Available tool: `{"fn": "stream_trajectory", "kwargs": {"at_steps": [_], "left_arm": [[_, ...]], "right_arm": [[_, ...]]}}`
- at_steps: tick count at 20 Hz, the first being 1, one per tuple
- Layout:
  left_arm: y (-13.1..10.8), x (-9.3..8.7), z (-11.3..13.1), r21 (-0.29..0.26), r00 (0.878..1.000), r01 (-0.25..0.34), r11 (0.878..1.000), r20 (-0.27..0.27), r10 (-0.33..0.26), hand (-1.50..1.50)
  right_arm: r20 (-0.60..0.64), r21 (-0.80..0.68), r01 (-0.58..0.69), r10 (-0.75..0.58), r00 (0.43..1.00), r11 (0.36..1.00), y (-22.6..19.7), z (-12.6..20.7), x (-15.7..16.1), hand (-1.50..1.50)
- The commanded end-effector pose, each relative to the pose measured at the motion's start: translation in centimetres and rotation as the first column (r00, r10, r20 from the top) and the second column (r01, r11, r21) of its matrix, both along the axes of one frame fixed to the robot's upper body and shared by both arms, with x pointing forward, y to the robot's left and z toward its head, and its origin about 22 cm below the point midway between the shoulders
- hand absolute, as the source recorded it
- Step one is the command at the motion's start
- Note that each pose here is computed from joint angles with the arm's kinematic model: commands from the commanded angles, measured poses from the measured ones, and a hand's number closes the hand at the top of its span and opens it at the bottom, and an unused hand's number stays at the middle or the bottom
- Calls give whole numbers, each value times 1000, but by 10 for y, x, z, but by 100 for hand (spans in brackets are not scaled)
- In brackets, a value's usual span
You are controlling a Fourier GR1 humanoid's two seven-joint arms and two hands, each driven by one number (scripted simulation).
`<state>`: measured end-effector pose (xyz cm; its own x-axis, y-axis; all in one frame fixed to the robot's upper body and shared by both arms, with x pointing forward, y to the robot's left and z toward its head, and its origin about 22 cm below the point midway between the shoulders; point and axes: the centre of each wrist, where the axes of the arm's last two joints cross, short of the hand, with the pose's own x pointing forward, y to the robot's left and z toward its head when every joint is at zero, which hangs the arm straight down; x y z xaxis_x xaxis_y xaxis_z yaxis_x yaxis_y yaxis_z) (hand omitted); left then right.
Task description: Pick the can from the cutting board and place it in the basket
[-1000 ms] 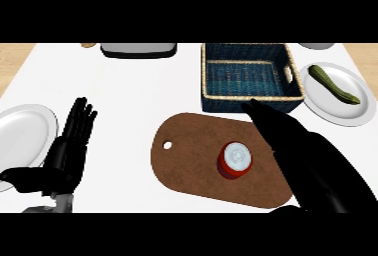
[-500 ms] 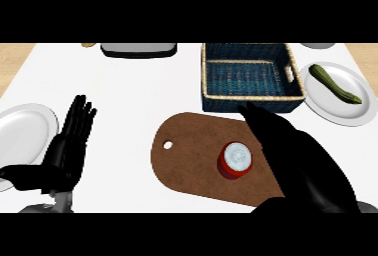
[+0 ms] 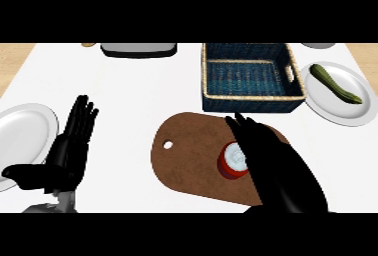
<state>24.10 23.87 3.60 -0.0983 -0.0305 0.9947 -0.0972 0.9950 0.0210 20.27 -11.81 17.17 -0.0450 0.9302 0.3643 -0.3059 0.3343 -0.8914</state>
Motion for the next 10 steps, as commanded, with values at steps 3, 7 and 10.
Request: {"fn": "stream_trajectory", "kwargs": {"at_steps": [3, 7, 10], "left_arm": [[0, -8, 6, -12, 1000, 18, 1000, 4, -18, 0], [-12, -8, -8, -9, 1000, 10, 1000, 9, -10, 0], [2, -1, -10, -12, 1000, 6, 1000, -4, -6, 0]], "right_arm": [[-2, -91, 125, -125, 992, 988, 17, -26, -6, -150], [-11, -75, 143, -144, 989, 987, 12, -16, -1, -150], [-26, -75, 140, -143, 989, 987, 11, -33, 19, -150]]}}
